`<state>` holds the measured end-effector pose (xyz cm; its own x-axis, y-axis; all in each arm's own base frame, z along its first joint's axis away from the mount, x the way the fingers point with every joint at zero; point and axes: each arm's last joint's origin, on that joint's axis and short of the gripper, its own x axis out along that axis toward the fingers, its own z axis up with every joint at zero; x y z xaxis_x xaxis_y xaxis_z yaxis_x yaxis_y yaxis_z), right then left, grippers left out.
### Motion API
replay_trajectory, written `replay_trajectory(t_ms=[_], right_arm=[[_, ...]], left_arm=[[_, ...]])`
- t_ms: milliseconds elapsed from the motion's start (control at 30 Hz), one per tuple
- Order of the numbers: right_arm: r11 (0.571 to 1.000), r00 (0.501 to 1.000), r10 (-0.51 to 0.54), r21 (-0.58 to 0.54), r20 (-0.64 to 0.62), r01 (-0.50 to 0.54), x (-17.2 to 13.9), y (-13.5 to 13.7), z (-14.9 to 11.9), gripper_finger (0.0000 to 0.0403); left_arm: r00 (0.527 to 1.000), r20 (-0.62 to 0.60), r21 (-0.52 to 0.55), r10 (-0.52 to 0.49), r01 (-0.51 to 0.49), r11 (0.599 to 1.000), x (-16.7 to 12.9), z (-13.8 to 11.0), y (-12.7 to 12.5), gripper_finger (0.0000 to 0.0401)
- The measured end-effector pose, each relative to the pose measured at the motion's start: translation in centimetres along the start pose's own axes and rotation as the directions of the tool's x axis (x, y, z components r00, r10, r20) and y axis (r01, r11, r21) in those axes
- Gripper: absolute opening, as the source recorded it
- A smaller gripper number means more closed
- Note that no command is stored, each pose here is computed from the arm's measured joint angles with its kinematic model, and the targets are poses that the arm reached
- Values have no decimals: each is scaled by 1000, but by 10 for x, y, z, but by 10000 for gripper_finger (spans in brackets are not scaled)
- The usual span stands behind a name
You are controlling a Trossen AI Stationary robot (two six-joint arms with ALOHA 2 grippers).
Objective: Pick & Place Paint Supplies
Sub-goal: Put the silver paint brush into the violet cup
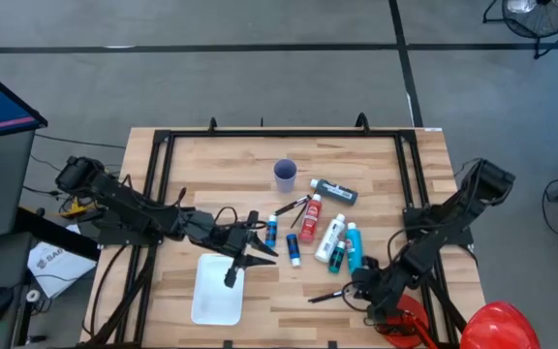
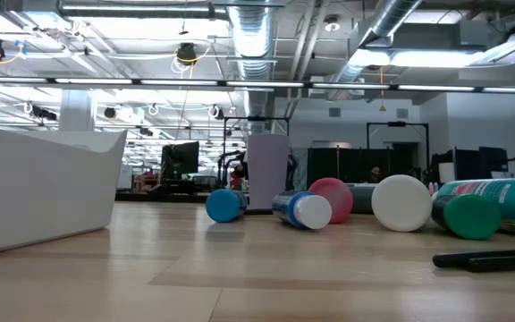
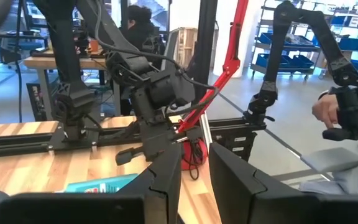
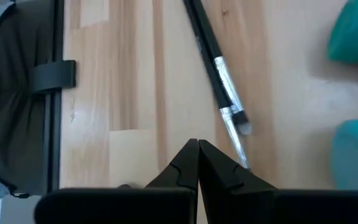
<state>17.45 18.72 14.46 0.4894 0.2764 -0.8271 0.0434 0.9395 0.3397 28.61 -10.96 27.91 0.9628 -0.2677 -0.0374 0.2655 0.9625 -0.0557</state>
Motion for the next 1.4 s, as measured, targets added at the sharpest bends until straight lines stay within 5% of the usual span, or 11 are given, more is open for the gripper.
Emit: replay_trajectory(t_ms=[333,833,1400], right_arm=[[999,998,-35,1,-54,35,-9,-6,-3,5],[998,997,-59,-12,-52,58,-8,-12,3,106],[990,987,-138,-55,-83,133,24,-12,-9,108]], left_arm=[[1000,0,0,5,-5,1000,0,0,0,76],[1000,-3,1,11,-11,1000,0,0,1,76],[1000,-18,-51,10,-11,999,-1,-6,1,76]])
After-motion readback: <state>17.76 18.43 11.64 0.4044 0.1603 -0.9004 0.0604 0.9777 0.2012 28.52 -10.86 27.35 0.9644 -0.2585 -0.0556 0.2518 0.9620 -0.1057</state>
